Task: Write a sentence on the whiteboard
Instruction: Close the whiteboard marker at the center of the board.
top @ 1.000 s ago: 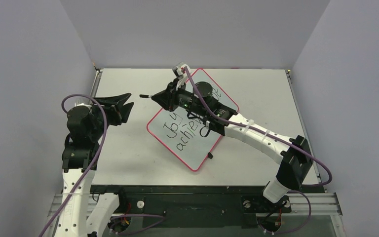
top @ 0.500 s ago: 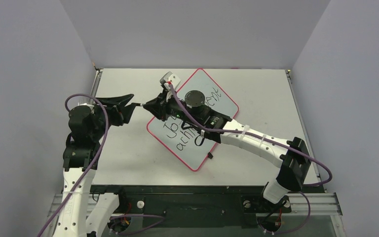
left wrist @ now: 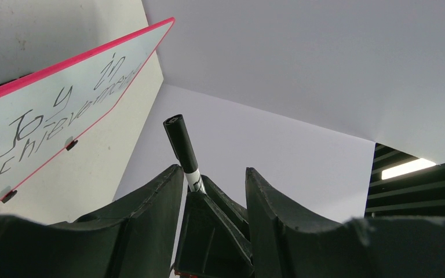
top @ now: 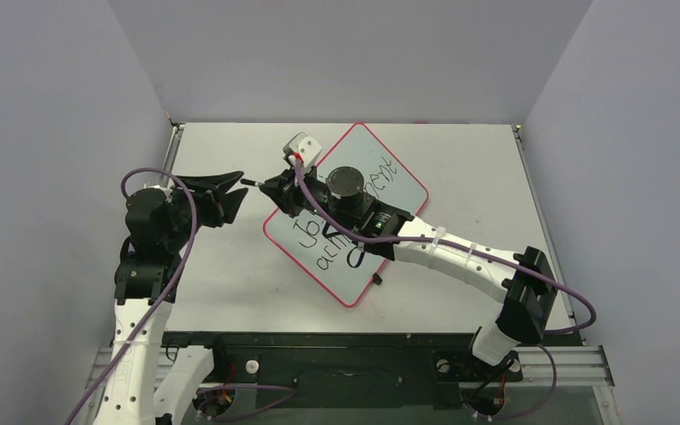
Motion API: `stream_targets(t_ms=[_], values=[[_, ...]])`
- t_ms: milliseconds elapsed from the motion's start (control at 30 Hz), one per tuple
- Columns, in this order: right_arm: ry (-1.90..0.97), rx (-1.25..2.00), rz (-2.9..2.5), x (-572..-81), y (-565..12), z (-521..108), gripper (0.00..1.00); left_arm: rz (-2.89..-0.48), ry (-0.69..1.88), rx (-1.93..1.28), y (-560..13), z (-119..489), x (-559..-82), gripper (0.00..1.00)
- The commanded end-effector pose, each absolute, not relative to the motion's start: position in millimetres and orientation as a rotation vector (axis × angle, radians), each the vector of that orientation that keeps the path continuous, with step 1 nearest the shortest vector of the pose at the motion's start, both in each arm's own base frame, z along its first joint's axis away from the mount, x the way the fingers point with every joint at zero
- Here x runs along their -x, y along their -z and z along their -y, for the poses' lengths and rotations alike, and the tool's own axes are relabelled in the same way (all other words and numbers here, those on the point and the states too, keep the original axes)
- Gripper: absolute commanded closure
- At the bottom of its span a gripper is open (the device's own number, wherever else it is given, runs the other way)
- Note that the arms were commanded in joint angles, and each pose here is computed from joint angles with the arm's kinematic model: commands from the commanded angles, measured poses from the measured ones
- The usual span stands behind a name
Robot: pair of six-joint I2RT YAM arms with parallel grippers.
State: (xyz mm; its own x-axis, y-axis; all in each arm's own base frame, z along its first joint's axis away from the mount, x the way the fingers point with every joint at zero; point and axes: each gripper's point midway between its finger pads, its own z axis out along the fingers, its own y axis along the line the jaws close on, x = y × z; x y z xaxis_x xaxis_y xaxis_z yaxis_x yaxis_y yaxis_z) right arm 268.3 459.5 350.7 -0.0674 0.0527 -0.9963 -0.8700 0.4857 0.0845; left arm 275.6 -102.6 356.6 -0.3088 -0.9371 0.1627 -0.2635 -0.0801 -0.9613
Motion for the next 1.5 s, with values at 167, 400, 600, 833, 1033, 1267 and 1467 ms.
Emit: stream_targets(t_ms=[167, 400, 600, 833, 1033, 1267, 1467], values=[[-0.918, 0.757, -1.289, -248.6, -403.1, -457.0, 1.0, -1.617, 1.459, 1.281, -357.3, 110.5, -276.4, 0.59], [-0.933, 0.778, -1.275, -242.7, -401.2, -464.3, 1.0, -1.632, 1.468, 1.273, -355.7, 114.3, -276.7, 0.64], [-0.96, 0.813, -1.271, -232.8, -394.7, -474.1, 1.0, -1.639, 1.487, 1.265, -354.2, 118.1, -277.6, 0.79], [-0.986, 0.837, -1.271, -228.1, -385.3, -485.8, 1.0, -1.642, 1.502, 1.241, -357.1, 121.7, -277.3, 0.83], [-0.989, 0.856, -1.252, -223.5, -385.6, -488.7, 1.0, -1.655, 1.495, 1.251, -349.6, 122.6, -278.4, 0.83], [-0.977, 0.886, -1.263, -219.6, -376.1, -487.7, 1.0, -1.653, 1.493, 1.262, -344.0, 122.1, -280.7, 1.0], [-0.921, 0.871, -1.34, -222.4, -371.5, -473.2, 0.72, -1.64, 1.478, 1.296, -333.4, 118.7, -284.9, 1.0]])
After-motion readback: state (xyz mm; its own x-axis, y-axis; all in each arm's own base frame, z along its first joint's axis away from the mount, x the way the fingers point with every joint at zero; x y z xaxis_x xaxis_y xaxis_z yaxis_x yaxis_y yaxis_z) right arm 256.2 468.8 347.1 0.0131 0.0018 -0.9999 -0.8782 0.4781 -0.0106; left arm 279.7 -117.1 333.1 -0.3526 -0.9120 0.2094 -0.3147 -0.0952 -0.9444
